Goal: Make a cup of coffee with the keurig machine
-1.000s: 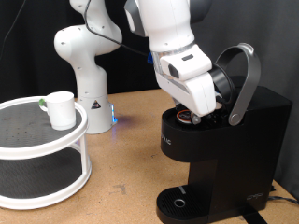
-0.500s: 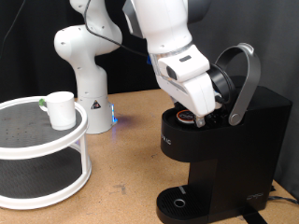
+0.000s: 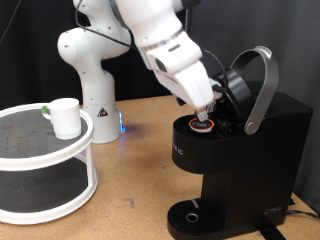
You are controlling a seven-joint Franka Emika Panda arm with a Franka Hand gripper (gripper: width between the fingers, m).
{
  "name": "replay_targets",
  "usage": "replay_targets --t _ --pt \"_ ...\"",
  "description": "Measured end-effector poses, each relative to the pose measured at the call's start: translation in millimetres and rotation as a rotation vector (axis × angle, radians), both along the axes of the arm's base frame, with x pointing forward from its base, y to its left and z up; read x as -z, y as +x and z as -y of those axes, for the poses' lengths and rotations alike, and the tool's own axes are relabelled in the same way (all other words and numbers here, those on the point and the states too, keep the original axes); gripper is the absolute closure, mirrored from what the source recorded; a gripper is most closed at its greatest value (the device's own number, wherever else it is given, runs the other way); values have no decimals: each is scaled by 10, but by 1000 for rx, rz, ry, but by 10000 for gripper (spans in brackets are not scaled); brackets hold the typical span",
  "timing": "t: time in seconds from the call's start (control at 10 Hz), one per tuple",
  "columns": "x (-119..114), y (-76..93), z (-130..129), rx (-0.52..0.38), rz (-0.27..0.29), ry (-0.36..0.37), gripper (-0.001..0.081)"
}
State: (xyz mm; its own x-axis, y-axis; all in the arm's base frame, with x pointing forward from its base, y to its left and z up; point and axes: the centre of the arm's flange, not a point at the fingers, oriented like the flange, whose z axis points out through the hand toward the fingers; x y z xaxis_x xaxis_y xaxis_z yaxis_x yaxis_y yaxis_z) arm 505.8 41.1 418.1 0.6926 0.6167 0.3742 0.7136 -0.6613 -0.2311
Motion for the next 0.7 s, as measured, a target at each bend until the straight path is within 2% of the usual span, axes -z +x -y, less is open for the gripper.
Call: replay_targets --t 0.2,0.4,0.5,0.7 --pt "-140 -88 146 9 -12 34 6" --pt "-128 -90 142 2 -10 30 6" --pt "-172 -94 158 -6 10 44 6" --pt "-405 -125 273 27 66 96 6"
